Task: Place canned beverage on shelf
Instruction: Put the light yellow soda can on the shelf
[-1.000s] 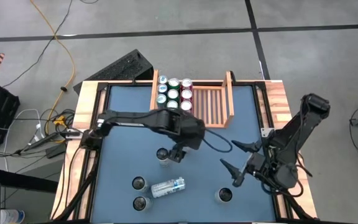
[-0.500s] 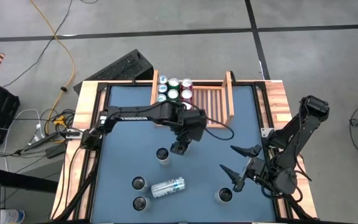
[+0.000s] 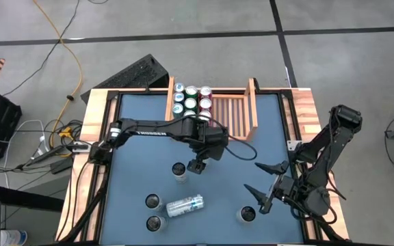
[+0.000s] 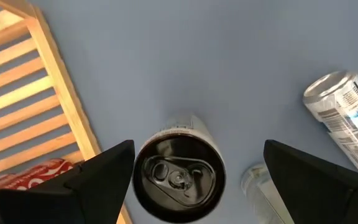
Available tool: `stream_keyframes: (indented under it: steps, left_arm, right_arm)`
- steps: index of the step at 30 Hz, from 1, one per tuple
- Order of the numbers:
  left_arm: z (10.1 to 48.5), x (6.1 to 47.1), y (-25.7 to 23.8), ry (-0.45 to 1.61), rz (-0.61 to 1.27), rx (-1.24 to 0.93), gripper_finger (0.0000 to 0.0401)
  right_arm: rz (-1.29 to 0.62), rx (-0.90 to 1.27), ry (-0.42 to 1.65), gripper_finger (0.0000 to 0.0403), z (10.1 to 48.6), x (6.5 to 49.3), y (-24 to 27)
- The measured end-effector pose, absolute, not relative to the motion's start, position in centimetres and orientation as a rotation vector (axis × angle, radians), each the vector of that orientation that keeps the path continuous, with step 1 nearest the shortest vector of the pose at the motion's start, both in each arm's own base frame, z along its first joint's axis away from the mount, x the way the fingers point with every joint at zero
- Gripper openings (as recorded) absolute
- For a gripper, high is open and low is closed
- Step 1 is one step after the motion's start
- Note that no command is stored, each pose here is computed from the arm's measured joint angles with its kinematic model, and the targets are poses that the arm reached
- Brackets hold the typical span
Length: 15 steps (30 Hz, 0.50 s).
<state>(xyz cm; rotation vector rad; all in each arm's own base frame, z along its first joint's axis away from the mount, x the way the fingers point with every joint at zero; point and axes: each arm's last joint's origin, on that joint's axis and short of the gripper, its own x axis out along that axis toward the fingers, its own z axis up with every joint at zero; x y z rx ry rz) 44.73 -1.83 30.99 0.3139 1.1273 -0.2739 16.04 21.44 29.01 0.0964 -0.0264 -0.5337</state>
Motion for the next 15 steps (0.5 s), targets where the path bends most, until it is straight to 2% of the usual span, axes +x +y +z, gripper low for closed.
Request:
stream_keyframes:
  steps: [15]
  left_arm:
    - [30.5,44.8,0.5,1.14,-0.238,0.279,0.0343]
  right_arm:
    - [-0.534,0.092,-0.025,0.0359,29.0,16.0,21.4]
